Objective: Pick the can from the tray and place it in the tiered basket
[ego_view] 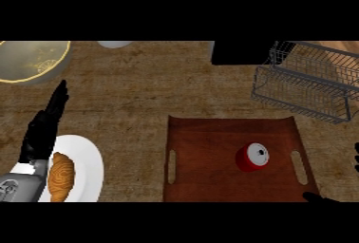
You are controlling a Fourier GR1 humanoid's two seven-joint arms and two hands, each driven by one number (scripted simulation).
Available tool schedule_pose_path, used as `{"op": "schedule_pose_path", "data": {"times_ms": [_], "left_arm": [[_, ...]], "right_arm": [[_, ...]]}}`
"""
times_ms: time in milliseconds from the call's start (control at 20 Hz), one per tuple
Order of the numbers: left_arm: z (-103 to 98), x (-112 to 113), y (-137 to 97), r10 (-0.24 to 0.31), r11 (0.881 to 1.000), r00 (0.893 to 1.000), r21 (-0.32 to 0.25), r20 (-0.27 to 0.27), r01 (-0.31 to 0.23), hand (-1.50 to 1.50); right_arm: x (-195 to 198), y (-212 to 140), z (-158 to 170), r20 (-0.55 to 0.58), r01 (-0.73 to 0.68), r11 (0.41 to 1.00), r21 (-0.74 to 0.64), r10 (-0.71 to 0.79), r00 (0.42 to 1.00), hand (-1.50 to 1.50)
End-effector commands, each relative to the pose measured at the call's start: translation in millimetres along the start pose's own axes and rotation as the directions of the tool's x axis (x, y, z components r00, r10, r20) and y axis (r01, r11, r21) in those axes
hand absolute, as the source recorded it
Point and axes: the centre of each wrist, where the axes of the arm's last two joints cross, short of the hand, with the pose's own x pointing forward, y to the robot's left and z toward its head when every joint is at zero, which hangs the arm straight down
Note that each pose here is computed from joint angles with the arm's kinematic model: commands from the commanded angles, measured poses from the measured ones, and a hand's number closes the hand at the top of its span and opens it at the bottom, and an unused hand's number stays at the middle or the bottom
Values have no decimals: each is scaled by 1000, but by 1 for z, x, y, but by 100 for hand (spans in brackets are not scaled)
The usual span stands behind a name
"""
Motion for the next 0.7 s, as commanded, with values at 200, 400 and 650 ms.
{"op": "schedule_pose_path", "data": {"times_ms": [200,400,650], "left_arm": [[-6,-1,-3,19,999,1000,-36,-4,-19,0],[-11,14,-8,7,999,1000,-49,26,-6,0],[-10,4,-13,13,999,999,-49,30,-12,0]], "right_arm": [[94,-24,13,-146,-202,976,85,212,966,-150],[125,-19,9,-231,-207,971,115,229,946,-150],[123,2,-7,-309,-196,957,214,257,916,-150]]}}
